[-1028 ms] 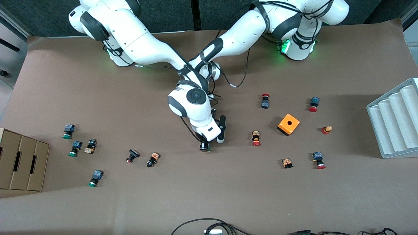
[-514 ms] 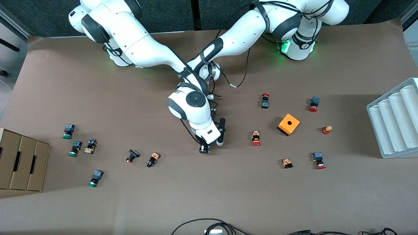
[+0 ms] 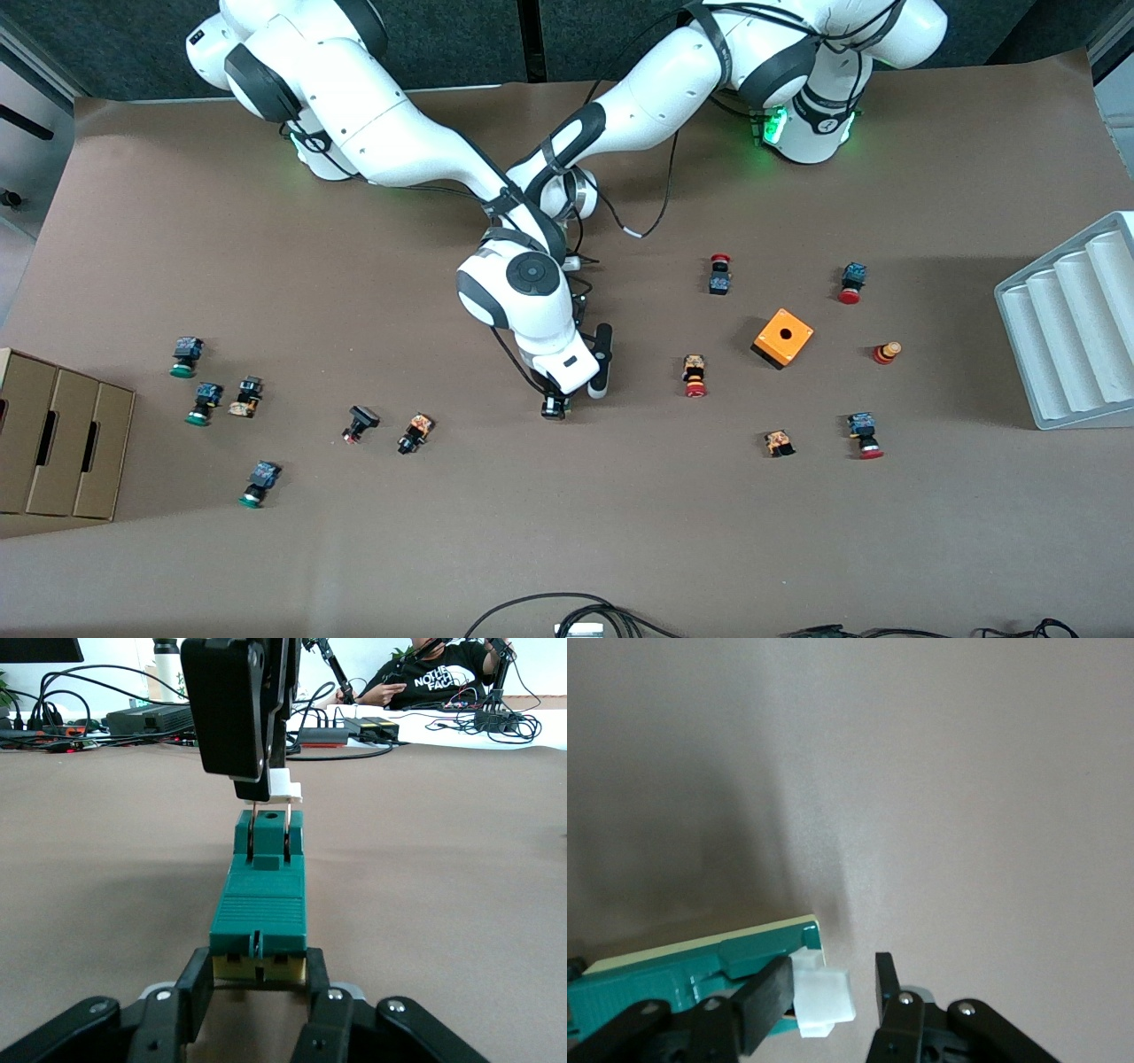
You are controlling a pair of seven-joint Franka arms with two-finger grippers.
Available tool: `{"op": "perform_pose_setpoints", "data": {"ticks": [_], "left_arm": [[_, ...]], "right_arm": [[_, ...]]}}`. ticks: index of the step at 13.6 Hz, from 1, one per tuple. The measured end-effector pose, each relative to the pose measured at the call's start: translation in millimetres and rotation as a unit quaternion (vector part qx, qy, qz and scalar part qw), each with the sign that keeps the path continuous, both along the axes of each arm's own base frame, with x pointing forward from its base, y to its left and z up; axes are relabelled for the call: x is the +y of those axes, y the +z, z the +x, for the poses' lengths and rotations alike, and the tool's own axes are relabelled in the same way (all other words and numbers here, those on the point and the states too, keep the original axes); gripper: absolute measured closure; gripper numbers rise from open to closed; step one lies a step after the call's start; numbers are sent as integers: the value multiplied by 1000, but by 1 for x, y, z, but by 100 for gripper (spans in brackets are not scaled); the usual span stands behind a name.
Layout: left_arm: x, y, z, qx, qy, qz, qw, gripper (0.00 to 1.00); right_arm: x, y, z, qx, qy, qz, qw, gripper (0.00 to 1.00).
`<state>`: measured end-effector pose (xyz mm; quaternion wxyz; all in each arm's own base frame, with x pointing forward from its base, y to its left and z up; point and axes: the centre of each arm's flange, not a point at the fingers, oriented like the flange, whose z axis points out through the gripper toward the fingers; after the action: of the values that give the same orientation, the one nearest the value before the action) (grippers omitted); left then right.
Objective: Close load switch with both arms
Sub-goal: 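Push the white handle fully down onto the contacts with the right gripper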
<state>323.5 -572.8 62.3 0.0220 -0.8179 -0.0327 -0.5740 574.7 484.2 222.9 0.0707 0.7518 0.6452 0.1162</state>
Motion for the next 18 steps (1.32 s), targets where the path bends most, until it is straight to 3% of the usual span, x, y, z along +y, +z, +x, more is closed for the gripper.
{"op": "perform_pose_setpoints", "data": {"ticks": [18], "left_arm": [[0, 0, 0, 0, 0, 0, 1000, 53]], "right_arm": [[-1, 9, 8, -9, -4, 8, 1000, 54]]}}
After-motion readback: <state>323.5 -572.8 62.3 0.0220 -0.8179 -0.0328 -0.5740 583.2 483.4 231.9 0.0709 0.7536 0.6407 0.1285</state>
